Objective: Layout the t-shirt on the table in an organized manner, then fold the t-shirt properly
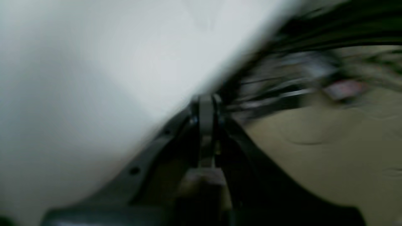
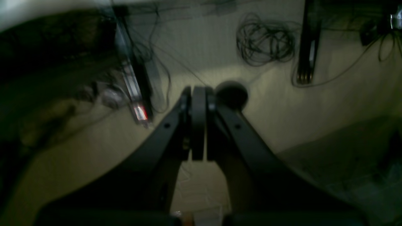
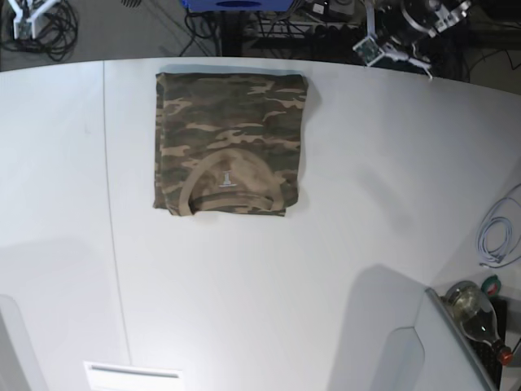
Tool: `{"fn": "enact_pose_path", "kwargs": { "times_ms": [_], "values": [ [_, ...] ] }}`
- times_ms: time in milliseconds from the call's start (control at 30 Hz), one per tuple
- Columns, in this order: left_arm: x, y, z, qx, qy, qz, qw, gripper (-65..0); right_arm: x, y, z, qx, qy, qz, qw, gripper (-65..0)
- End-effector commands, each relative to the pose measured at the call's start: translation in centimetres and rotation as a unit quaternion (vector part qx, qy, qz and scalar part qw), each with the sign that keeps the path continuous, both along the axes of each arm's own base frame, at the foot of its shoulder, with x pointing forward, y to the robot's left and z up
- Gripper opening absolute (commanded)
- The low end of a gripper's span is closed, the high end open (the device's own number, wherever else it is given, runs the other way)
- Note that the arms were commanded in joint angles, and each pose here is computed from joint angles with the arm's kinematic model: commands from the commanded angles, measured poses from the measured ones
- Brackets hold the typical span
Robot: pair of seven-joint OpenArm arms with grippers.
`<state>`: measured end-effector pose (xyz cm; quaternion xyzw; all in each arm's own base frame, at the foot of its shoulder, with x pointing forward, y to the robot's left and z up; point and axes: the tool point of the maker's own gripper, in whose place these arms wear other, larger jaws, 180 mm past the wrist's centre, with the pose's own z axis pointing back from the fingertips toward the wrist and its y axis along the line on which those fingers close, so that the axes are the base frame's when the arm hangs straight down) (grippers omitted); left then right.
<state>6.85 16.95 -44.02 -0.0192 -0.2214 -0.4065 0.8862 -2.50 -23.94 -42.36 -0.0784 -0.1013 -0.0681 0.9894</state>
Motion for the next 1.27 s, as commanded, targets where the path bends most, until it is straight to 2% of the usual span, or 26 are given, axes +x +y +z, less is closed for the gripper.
{"fn": "enact_pose_path", "kwargs": {
  "times_ms": [0,33,100,200,367,500,600,633,700,800,867,933,1100,1233],
  "values": [
    [-1.3,0.3,0.3,-0.018,0.007,0.022,1.000,-65.0,-0.8,-0.3,0.3,-0.006,0.006,0.007,0.9999,-65.0],
    [-3.0,0.4,0.0,-0.035,0.028,0.047,0.998,-65.0,-1.9,0.6,-0.2,0.006,0.025,0.017,0.9995,-65.0],
    [-6.0,0.7,-1.3,-0.053,0.066,0.090,0.992,-65.0,-3.9,2.0,-1.8,0.037,0.072,0.075,0.9939,-65.0],
    [-10.2,0.9,-5.1,-0.057,0.090,0.149,0.983,-65.0,-7.0,5.3,-5.7,0.094,0.141,0.155,0.9734,-65.0],
    [-17.0,0.3,-12.0,-0.063,0.123,0.169,0.976,-65.0,-11.4,6.8,-12.2,0.102,0.229,0.216,0.9434,-65.0],
    [-21.0,1.5,-17.0,-0.049,0.181,0.193,0.963,-65.0,-15.0,7.6,-16.7,0.091,0.246,0.248,0.9326,-65.0],
    [-22.6,2.4,-18.2,-0.033,0.220,0.184,0.957,-65.0,-16.9,6.9,-19.8,0.064,0.240,0.278,0.9279,-65.0],
    [-19.9,2.2,-18.7,-0.039,0.193,0.167,0.966,-65.0,-17.0,6.8,-20.3,0.057,0.226,0.292,0.9277,-65.0],
    [-17.7,2.3,-19.1,-0.030,0.165,0.146,0.975,-65.0,-16.2,6.9,-20.9,0.049,0.172,0.326,0.9284,-65.0],
    [-18.4,2.9,-19.6,0.013,0.185,0.138,0.973,-65.0,-13.6,8.8,-20.9,0.067,0.081,0.356,0.9285,-65.0],
    [-17.4,2.0,-20.2,0.027,0.181,0.126,0.975,-65.0,-13.1,7.1,-20.9,0.055,0.079,0.361,0.9277,-65.0],
    [-16.8,1.4,-20.5,0.032,0.179,0.125,0.975,-65.0,-11.6,6.8,-21.1,0.053,0.066,0.360,0.9290,-65.0],
    [-16.0,-0.2,-20.8,0.021,0.175,0.134,0.975,-65.0,-8.4,4.5,-21.5,0.034,0.055,0.362,0.9297,-65.0],
    [-15.9,-0.2,-20.9,0.023,0.179,0.137,0.974,-65.0,-7.5,3.6,-21.5,0.026,0.050,0.368,0.9281,-65.0]
  ]
}}
